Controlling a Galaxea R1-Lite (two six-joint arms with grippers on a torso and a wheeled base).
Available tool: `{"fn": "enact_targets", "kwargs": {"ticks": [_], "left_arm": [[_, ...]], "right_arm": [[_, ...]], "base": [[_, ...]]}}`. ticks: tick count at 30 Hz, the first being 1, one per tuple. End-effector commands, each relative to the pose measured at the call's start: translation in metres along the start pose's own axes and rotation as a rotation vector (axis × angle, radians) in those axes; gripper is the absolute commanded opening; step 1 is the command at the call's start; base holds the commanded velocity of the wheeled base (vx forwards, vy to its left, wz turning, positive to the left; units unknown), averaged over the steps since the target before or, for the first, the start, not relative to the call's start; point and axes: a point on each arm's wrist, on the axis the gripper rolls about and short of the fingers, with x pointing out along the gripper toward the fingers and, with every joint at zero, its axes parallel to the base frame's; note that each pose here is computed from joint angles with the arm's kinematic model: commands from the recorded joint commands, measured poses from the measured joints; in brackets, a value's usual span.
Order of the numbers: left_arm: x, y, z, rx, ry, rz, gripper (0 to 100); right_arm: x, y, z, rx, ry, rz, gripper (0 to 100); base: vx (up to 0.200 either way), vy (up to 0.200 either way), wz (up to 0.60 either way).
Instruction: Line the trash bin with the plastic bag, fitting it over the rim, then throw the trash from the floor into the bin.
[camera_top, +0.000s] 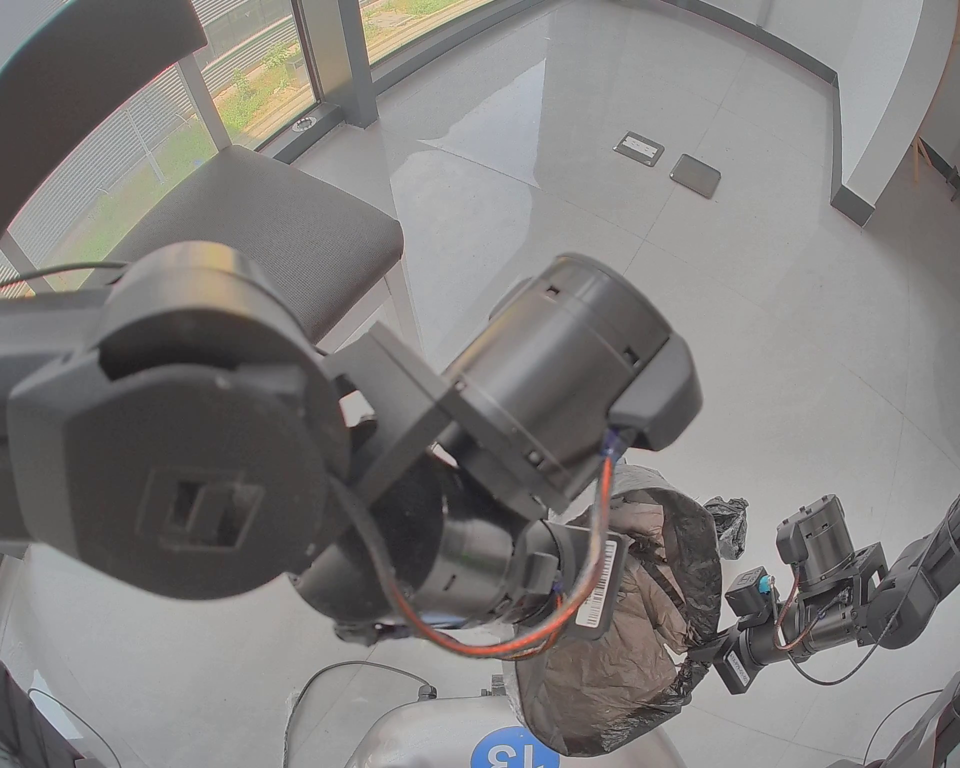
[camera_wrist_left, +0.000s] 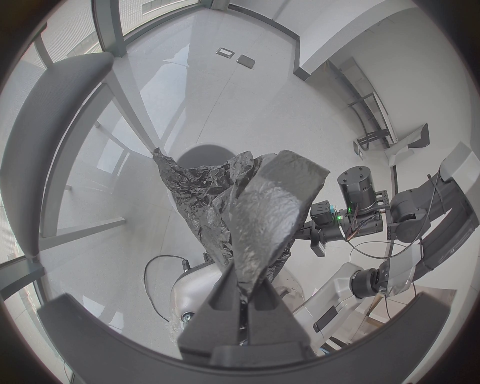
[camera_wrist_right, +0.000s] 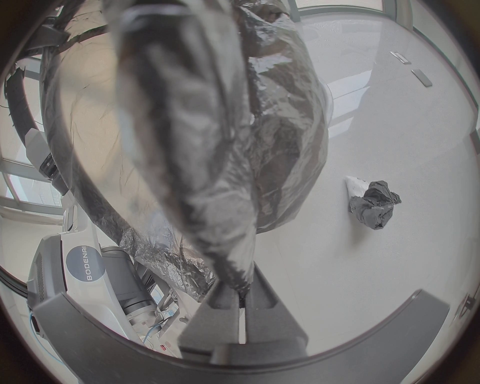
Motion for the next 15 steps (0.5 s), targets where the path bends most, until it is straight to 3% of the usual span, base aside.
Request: {"fn": "enact_targets", "kwargs": {"ticks": [1, 8, 15], "left_arm": [[0.012, -0.002, 0.014, -0.024, -0.009, -0.001, 0], [0.018, 0.001, 0.033, -0.063, -0.051, -0.001, 0], [0.046, 0.025, 0.05, -0.136, -0.035, 0.058, 0]], "right_arm": [[-0.005, -0.008, -0.004, 0.031, -0.007, -0.026, 0], [-0.012, -0.015, -0.001, 0.051, -0.04, -0.054, 0], [-0.005, -0.022, 0.005, 0.058, -0.06, -0.064, 0]], "base": [[0.0, 0.0, 0.0], [0.0, 0.0, 0.0], [0.0, 0.0, 0.0]]}}
